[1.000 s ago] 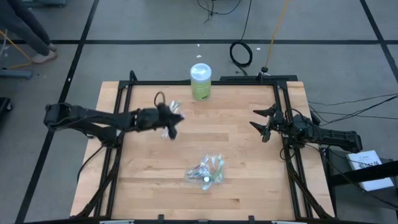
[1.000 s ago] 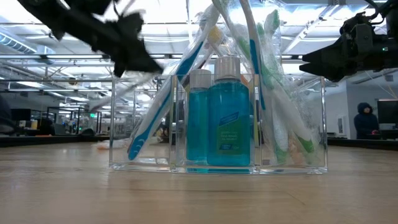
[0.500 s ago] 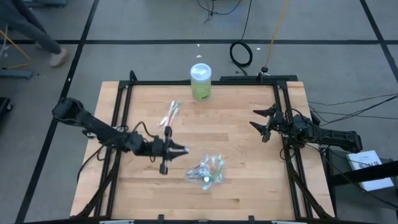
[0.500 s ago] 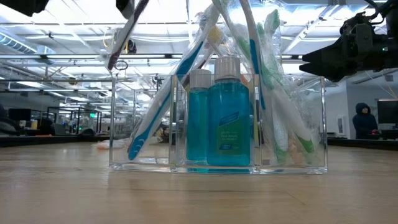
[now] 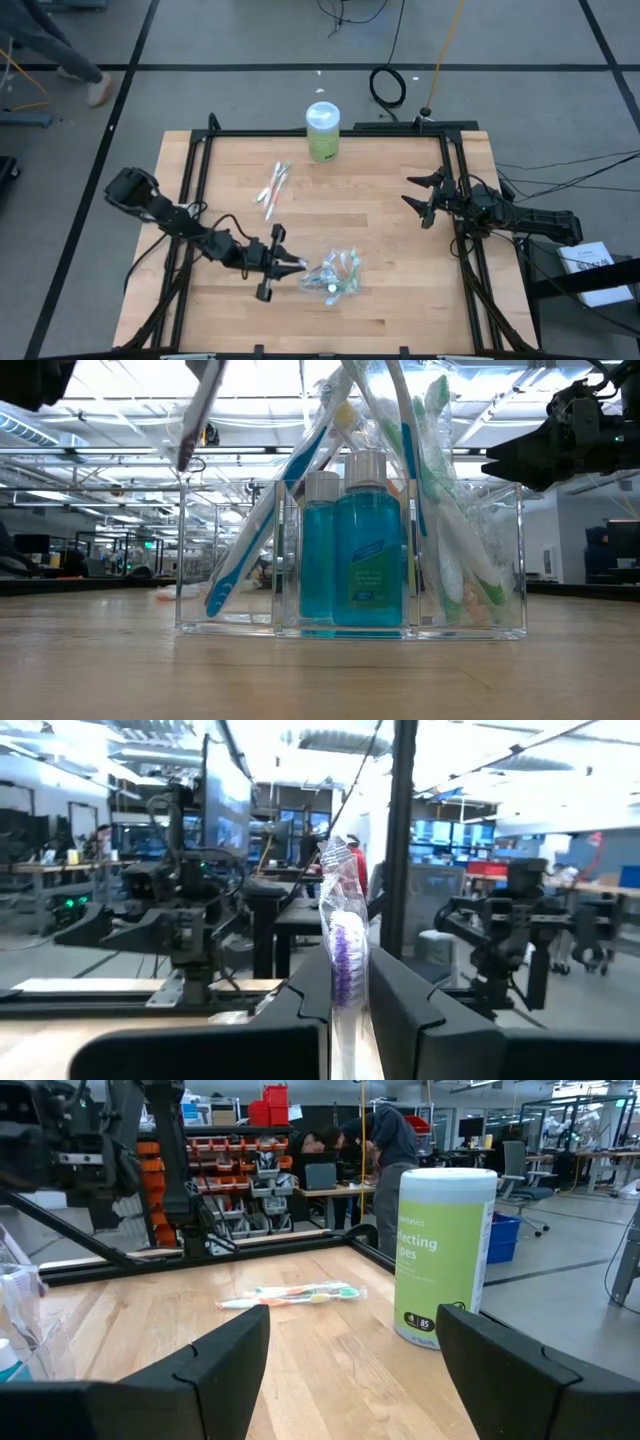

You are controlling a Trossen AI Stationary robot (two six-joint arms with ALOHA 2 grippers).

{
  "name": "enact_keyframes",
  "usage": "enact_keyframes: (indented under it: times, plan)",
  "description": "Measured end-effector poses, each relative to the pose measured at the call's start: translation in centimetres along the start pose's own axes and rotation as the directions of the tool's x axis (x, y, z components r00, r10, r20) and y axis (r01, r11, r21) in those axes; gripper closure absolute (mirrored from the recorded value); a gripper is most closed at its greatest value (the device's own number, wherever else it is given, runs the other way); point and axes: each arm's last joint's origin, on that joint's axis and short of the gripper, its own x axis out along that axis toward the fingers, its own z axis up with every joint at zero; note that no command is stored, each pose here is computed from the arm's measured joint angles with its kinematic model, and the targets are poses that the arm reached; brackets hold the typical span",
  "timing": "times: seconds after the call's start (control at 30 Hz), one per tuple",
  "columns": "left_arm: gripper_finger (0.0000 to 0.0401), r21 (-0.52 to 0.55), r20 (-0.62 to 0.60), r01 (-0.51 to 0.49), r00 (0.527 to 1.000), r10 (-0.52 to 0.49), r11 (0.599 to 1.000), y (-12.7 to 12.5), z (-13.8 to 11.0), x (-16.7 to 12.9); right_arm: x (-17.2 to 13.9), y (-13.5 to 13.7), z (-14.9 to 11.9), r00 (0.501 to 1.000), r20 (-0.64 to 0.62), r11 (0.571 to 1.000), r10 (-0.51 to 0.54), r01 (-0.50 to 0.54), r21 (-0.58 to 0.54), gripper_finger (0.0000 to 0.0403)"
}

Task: Pick & Place toothbrushing station
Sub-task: Put the purple toothbrush into the transparent organizer

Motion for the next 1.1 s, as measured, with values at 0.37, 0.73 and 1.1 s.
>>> enact_keyframes:
  times: [0.37, 0.73, 1.1]
  plan:
    - [0.0371, -0.047, 0.063, 0.088, 0.994, -0.085, 0.995, 0.7, -1.0, 3.2, 0.0, 0.0, 0.0, 1.000, 0.000, 1.000, 0.000, 0.000, 0.000, 0.0124]
    - [0.0371, -0.103, 0.043, 0.030, 0.999, -0.026, 0.994, 0.8, -4.7, 3.5, 0.0, 0.0, 0.0, 1.000, 0.000, 1.000, 0.000, 0.000, 0.000, 0.0124]
    - [0.0371, -0.137, -0.007, 0.027, 1.000, -0.028, 0.990, 0.7, -6.9, 3.4, 0.0, 0.0, 0.0, 1.000, 0.000, 1.000, 0.000, 0.000, 0.000, 0.0124]
